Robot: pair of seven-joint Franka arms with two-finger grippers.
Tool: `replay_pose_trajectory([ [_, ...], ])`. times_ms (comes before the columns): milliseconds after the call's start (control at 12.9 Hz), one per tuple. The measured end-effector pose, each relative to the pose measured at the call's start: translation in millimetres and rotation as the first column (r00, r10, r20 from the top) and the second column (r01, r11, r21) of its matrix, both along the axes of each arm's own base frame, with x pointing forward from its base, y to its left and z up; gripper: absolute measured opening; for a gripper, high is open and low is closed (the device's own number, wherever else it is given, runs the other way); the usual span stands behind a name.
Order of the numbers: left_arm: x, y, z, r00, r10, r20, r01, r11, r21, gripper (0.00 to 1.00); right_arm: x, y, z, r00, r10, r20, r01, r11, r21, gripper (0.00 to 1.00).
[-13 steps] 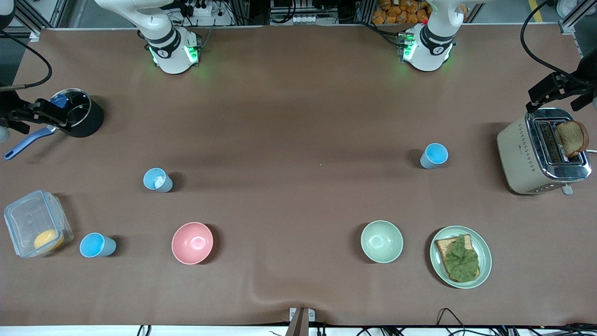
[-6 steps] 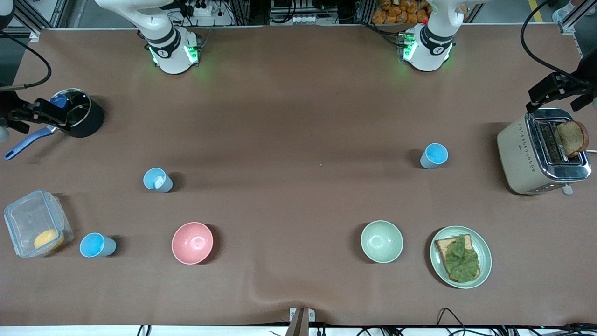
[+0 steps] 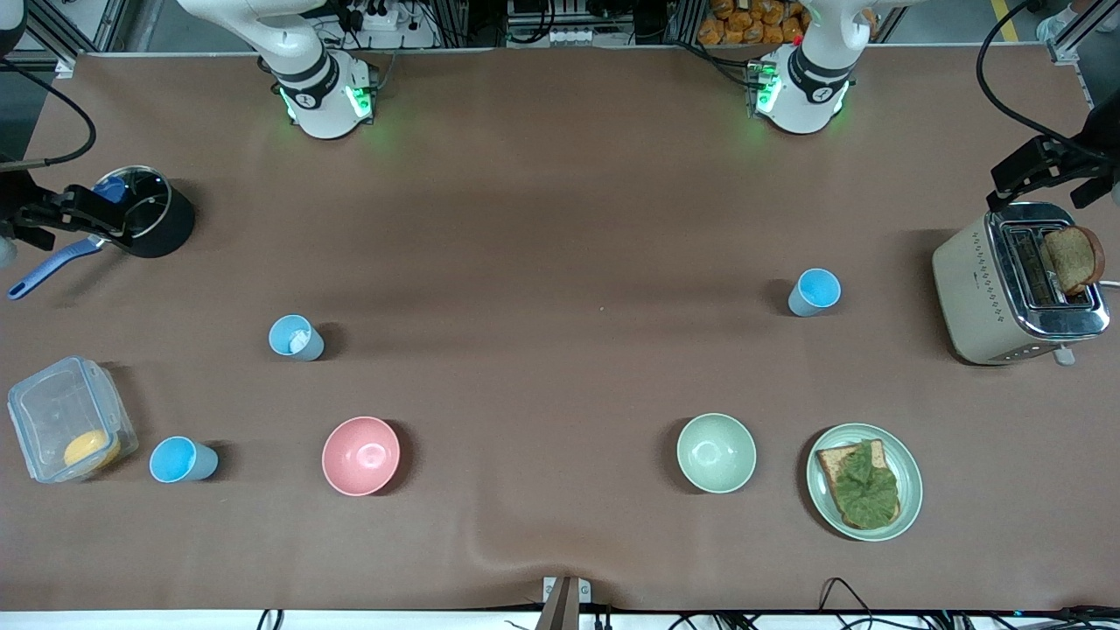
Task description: Stack blue cups with both arms
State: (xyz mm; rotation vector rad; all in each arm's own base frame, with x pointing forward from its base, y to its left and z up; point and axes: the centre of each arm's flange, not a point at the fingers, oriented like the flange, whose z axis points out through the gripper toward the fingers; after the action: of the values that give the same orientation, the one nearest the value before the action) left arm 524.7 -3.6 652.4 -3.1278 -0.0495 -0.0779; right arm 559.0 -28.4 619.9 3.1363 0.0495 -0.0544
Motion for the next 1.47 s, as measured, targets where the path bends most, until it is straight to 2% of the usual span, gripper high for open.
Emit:
replay_pose_trajectory([
  [618, 0.0, 0.0, 0.0, 1.000, 0.000, 0.000, 0.000, 1.000, 0.000, 1.00, 0.9, -4.8, -5.7, 1.000, -0.009, -0.015, 0.009, 1.000, 0.000, 1.00],
  [927, 0.0, 0.0, 0.0, 1.000, 0.000, 0.000, 0.000, 1.000, 0.000, 1.00, 1.6, -3.9, -14.2, 0.999, -0.008, -0.041, 0.008, 1.000, 0.000, 1.00],
  [1081, 0.0, 0.0, 0.2, 1.000, 0.000, 0.000, 0.000, 1.000, 0.000, 1.00, 3.6, -4.3, -35.8, 0.995, -0.010, -0.103, 0.010, 1.000, -0.001, 1.00],
  [1313, -0.1, 0.0, 0.6, 1.000, 0.000, 0.001, 0.000, 1.000, 0.000, 1.00, 20.1, -21.2, -104.0, 0.975, -0.043, -0.217, 0.042, 0.999, -0.010, 1.00],
  [1467, -0.1, 0.0, 0.7, 1.000, 0.000, 0.002, 0.000, 1.000, 0.000, 1.00, 35.7, -36.4, -157.1, 0.966, -0.062, -0.250, 0.060, 0.998, -0.017, 1.00],
])
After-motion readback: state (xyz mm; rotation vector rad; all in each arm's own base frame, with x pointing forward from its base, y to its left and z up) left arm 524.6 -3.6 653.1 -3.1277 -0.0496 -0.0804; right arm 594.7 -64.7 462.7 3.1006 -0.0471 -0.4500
